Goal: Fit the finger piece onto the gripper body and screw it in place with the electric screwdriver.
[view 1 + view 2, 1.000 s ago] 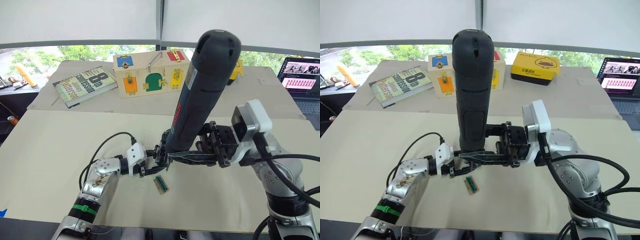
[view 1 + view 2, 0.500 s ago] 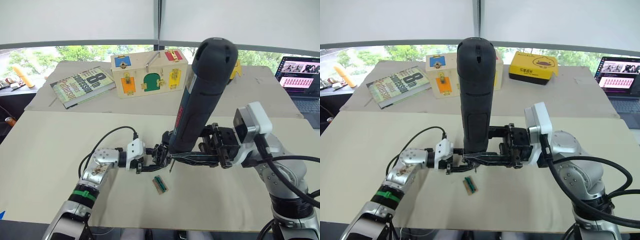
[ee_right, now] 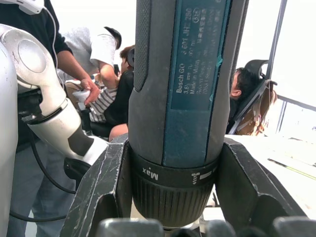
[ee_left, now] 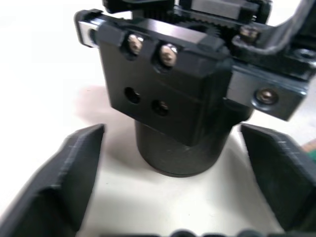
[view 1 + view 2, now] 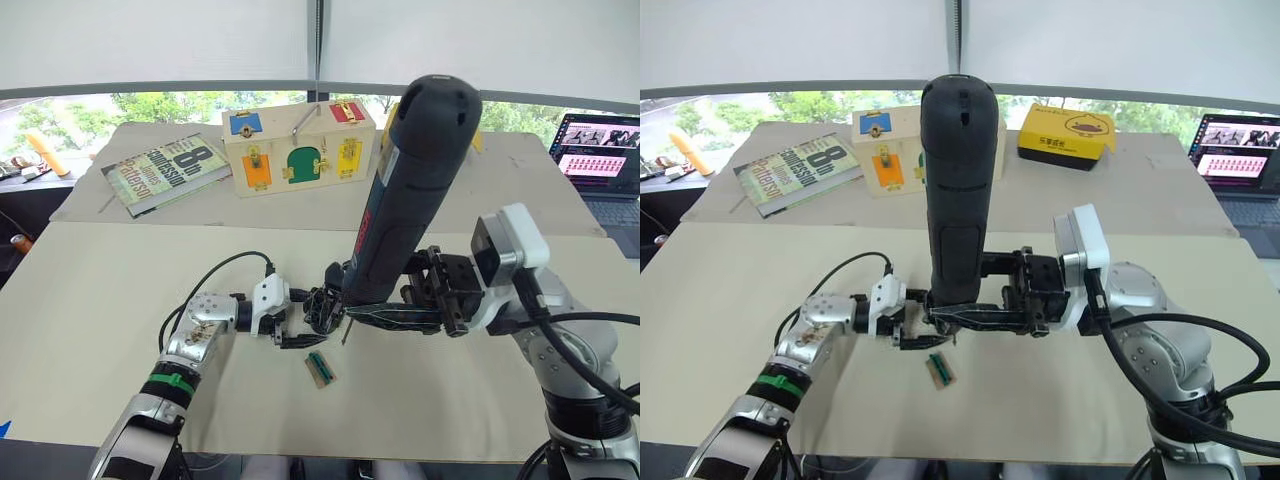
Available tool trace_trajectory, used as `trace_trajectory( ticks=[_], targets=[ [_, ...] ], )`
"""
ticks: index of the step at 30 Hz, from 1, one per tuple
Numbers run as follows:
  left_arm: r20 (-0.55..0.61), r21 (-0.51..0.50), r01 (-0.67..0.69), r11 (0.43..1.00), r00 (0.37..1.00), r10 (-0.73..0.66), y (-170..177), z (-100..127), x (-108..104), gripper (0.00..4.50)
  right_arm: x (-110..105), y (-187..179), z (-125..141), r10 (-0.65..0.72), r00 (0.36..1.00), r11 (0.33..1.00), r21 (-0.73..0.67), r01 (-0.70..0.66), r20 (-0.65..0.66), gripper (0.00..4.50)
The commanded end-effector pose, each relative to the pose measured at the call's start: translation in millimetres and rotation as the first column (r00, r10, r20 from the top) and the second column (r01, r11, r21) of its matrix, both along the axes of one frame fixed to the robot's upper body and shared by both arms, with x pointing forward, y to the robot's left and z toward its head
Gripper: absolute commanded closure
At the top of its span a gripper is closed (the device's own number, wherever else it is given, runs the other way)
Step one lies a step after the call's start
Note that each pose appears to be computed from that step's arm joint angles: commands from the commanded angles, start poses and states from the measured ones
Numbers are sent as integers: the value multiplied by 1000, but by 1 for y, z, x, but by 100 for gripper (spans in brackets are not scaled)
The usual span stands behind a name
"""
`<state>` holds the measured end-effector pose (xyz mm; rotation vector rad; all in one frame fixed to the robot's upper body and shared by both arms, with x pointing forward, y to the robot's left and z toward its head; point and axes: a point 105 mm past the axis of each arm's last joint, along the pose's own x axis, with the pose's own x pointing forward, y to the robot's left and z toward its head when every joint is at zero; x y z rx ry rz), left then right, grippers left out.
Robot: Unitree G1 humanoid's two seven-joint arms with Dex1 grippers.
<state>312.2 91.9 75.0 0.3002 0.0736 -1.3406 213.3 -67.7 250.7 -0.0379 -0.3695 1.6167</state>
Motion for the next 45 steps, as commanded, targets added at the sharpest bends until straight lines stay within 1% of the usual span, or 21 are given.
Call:
trace_trajectory(
  ticks=[1, 3, 5, 9, 15, 20, 32, 38, 45],
  targets=[
    [-51, -24, -62, 998, 997, 61, 13, -9, -7, 4, -11, -1, 12, 26, 998, 999, 27, -27, 60, 255],
    [-53, -38, -60, 997, 997, 58, 14, -8, -14, 4, -11, -1, 12, 24, 998, 999, 28, -26, 61, 255],
    [-29, -30, -54, 998, 998, 53, 13, -7, -20, 4, -10, -2, 12, 20, 998, 999, 29, -22, 62, 255],
    [-6, -26, -74, 997, 997, 74, 6, -6, -27, 4, -10, -2, 11, 12, 998, 999, 30, -14, 63, 255],
    [7, -29, -138, 990, 990, 138, -6, -10, -24, 4, -9, -2, 11, 7, 998, 1000, 30, -9, 65, 255],
    [-5, -24, -151, 988, 989, 151, -15, -14, -25, 4, -9, -1, 11, 4, 998, 1000, 30, -6, 70, 255],
    [-17, -23, -128, 991, 992, 128, -30, -14, -25, 4, -9, 0, 12, 3, 997, 999, 32, -5, 72, 255],
    [-28, -34, -107, 994, 994, 106, -36, -10, -26, 4, -8, 1, 13, 3, 997, 1000, 31, -6, 75, 255],
    [-42, -37, -124, 992, 992, 122, -38, -11, -26, 4, -9, 1, 13, 2, 997, 1000, 30, -4, 77, 255]
  ],
)
